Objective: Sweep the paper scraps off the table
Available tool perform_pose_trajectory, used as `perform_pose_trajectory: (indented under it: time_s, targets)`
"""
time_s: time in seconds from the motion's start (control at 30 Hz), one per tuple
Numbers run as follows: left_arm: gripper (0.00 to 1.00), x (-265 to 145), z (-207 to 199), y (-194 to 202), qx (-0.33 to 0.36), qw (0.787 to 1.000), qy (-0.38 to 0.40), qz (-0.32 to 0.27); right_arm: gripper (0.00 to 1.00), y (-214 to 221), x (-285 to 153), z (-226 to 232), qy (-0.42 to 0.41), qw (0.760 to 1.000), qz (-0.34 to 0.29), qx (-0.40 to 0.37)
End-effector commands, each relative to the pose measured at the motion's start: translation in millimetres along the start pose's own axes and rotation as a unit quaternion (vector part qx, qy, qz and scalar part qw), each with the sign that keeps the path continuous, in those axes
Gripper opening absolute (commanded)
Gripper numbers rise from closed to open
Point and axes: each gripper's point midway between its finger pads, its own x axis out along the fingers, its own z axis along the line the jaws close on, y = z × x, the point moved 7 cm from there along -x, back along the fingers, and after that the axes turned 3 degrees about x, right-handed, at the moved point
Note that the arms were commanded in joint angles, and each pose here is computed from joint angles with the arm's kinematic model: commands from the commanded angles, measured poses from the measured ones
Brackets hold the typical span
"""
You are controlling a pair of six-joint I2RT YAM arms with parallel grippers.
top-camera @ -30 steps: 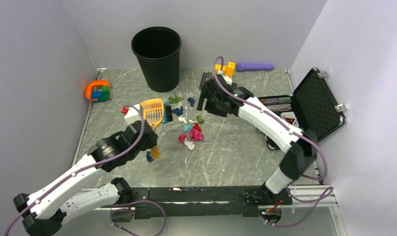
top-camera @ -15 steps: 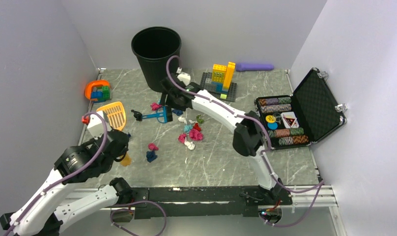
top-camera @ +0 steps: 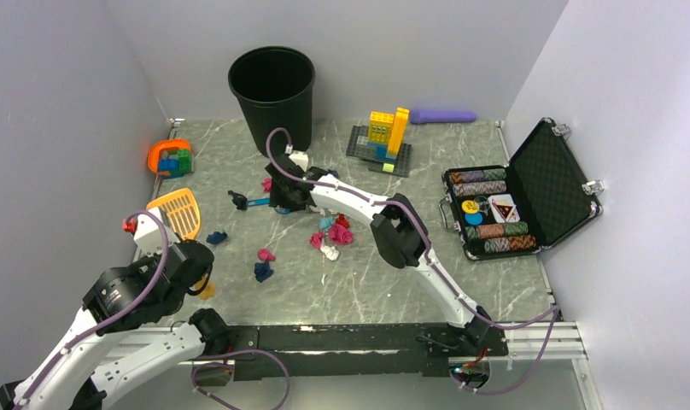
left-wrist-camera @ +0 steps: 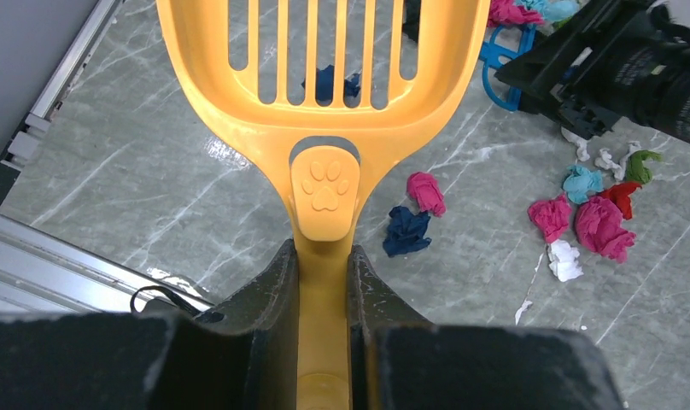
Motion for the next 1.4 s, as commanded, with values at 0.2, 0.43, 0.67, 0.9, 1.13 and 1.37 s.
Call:
perform_pose_trajectory:
  time_s: [0.2,0.43,0.67,0.9,1.13,1.37]
  targets:
    - [0.0,1.1,12.0,10.7,-0.042,0.999,-0.004,0.007,0.56,5.4,24.6,22.9,-0.078,0.976,-0.035,-0.199]
    - [0.0,2.3,13.0,15.7,-0.051,0.999,-0.001,0.015,0.55,5.2,20.6,8.5,-0.034,0.973,-0.04,-0.223]
    - [0.0,15.5,10.2,35.8,-0.049,0.998,-0.018,0.037,0.55,-18.4,-5.0,27.0,-0.041,0.961,-0.09,-0.257]
    - [0.0,20.1,6.8,47.2,-0.076,0.996,0.0,0.052,0.58,-15.9,8.8,43.5,-0.096,0.951,-0.092,-0.279]
    - [0.0,15.9,13.1,41.6,-0.038,0.998,-0.015,0.048,0.56,-8.2,29.2,53.6,-0.143,0.942,-0.09,-0.29]
    - [0.0,20.7,11.6,49.7,-0.05,0.997,-0.004,0.053,0.51,16.3,51.6,23.8,-0.119,0.963,-0.016,-0.242]
